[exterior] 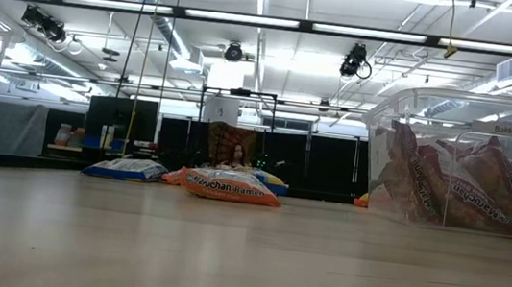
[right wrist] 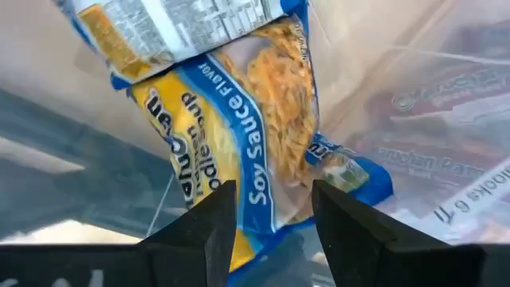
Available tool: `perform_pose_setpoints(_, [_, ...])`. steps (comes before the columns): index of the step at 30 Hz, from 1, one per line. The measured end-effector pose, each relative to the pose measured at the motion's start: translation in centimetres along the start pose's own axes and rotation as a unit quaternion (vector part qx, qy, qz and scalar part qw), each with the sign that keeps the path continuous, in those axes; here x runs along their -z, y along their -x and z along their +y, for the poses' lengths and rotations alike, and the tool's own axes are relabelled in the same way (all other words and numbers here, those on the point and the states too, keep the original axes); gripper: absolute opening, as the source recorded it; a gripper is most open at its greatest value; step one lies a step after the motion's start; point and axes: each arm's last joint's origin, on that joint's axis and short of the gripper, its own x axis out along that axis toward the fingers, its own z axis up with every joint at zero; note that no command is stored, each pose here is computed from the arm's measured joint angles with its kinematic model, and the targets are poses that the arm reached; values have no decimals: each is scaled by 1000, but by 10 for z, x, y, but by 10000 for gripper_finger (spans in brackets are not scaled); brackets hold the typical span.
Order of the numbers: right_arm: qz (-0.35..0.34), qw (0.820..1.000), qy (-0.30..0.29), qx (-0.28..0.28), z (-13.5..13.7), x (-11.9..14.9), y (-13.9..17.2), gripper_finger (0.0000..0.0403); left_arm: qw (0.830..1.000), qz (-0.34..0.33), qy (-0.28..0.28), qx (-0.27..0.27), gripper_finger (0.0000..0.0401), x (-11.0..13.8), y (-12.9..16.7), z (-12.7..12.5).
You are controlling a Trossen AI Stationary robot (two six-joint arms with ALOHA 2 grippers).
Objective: Sort Maruchan noodles
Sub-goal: Put the blue noodle pack into the bottom right container
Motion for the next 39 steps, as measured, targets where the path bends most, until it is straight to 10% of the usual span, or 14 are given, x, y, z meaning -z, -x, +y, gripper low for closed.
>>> perform_pose_setpoints(11, [46,999,-4,16,5,-8,-27,161,1000,0,-6,0,226,0,0,0])
perform_pose_setpoints(24, [45,994,2,-99,24,-6,-23,9,1000,0,-5,-1,226,0,0,-1])
perform_pose_setpoints(39, [-171,964,-75,-188,47,-50,-9,9,1000,-5,1,-9,226,-1,0,0])
